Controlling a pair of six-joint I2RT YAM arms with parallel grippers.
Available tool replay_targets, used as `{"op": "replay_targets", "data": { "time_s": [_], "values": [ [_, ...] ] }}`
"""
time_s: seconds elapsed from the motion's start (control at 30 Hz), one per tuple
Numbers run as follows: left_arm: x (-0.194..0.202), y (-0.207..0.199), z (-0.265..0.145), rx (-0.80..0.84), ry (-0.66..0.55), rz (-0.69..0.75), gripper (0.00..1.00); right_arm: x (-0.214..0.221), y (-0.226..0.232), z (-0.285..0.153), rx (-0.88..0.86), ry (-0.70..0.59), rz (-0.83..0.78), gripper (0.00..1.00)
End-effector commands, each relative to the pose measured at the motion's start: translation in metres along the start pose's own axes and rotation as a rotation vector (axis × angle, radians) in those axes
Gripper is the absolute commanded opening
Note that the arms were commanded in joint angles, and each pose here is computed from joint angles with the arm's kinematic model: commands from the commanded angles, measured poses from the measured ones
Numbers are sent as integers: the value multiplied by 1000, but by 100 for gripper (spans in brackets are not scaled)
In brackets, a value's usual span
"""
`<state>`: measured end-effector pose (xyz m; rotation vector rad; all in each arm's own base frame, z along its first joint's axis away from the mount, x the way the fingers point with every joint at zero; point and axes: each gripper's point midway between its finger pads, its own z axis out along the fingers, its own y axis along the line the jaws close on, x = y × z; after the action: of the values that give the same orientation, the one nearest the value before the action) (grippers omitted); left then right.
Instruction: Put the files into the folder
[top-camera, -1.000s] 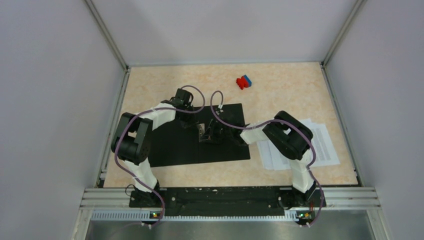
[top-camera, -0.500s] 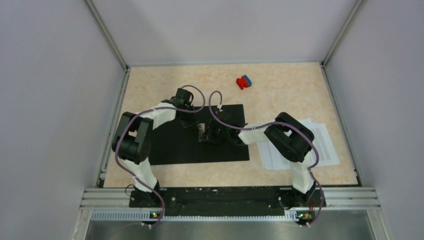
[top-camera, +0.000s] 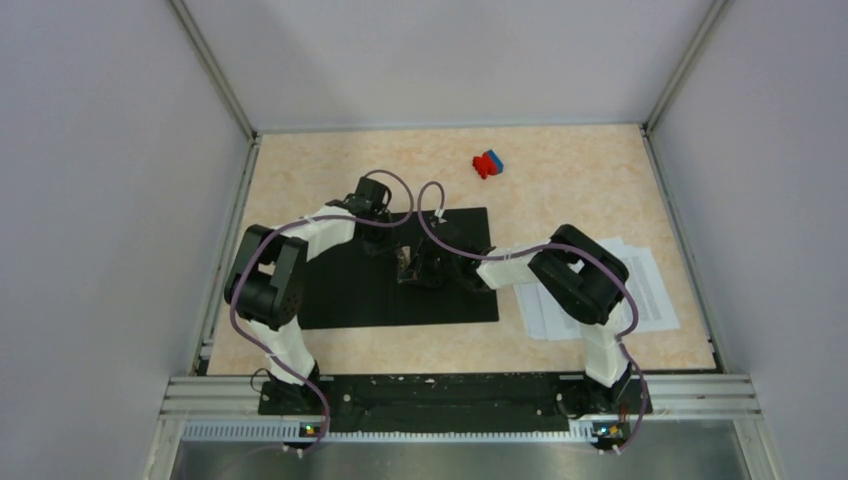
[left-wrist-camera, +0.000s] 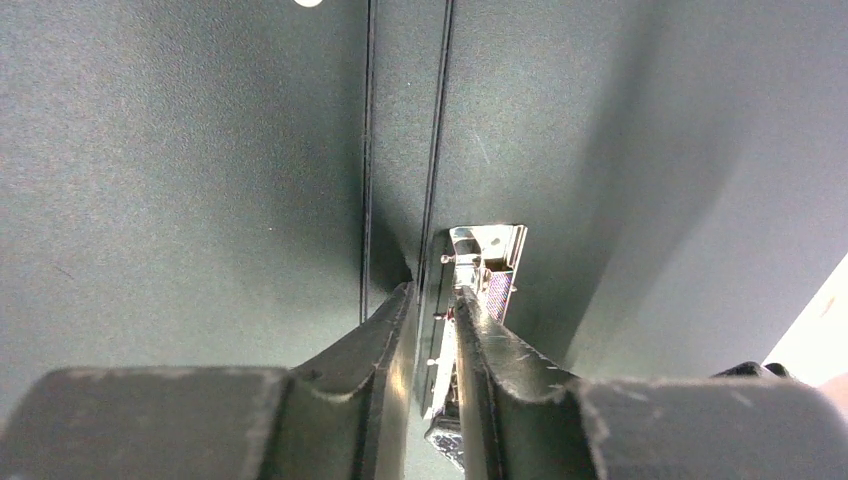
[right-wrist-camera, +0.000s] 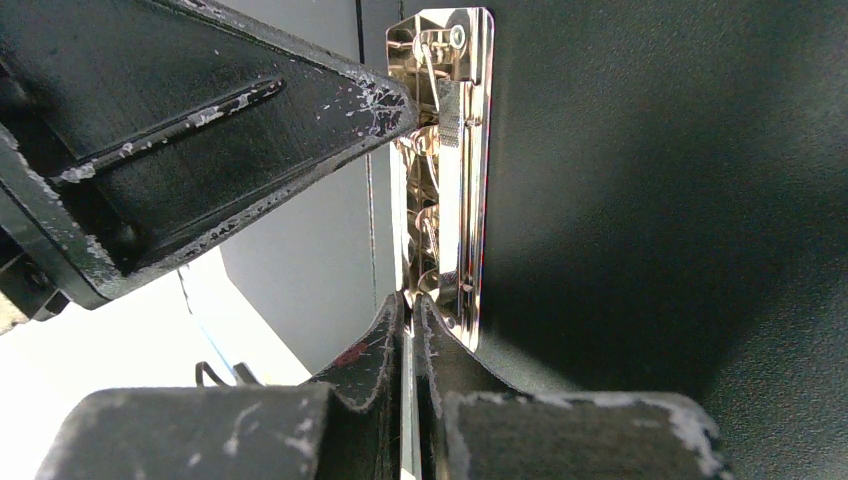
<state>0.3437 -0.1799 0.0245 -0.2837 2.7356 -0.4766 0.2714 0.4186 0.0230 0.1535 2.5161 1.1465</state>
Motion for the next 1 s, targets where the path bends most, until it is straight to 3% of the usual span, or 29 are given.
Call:
{"op": "replay_targets", "data": {
  "time_s": [0.0, 0.37, 0.77, 0.97],
  "values": [
    [4, 34, 9, -225, -10, 51, 24, 23, -72, -1, 225, 59, 1, 0],
    [21, 57, 32, -497, 12, 202, 21, 16, -69, -5, 192, 71, -3, 0],
    [43, 70, 53, -508, 86, 199, 23, 20, -80, -9, 205, 68, 5, 0],
    [48, 74, 57, -505, 101, 205, 23, 22, -112, -11, 361, 63, 13, 0]
  ]
}}
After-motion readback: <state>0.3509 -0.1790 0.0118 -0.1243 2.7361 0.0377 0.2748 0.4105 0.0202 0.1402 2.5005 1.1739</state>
